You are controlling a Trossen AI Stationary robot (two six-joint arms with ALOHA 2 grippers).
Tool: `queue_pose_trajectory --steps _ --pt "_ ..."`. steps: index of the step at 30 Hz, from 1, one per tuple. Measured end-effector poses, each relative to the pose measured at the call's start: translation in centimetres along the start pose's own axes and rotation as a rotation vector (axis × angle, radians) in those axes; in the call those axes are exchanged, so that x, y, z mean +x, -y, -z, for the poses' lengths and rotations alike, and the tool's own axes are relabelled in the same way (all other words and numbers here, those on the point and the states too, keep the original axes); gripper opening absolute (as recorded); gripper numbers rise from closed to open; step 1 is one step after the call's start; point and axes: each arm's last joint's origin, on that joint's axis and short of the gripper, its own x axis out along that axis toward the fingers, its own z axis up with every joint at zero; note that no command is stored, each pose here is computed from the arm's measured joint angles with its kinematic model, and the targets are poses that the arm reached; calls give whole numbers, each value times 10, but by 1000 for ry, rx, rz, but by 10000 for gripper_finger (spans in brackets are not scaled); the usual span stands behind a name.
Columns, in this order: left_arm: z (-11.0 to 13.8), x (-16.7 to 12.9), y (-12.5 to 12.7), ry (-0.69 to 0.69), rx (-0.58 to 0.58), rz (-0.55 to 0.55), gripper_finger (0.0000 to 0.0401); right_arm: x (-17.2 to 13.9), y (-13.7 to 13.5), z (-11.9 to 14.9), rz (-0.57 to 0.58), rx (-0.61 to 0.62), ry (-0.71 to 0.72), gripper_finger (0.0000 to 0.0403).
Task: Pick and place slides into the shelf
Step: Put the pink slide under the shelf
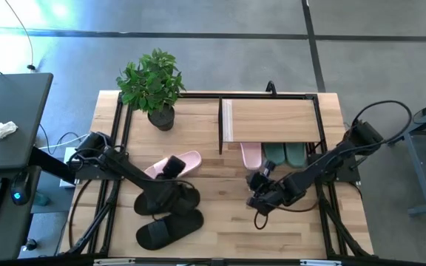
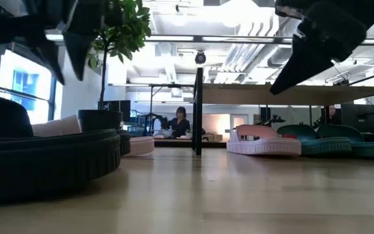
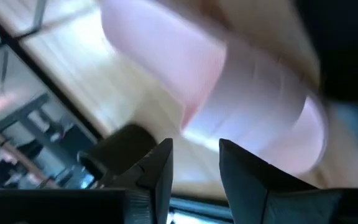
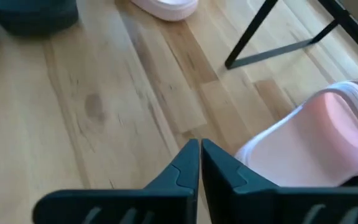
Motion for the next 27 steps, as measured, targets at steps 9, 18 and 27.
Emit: queue_pose_trajectory --steps 9,18,27 --pt "23 5 53 -37 116 -165 115 2 -1 2 7 -32 -10 37" --pt "55 13 88 137 -89 -239 115 2 -1 1 12 -61 6 44" --pt "76 50 103 246 -231 -222 115 2 -2 0 7 -55 12 44"
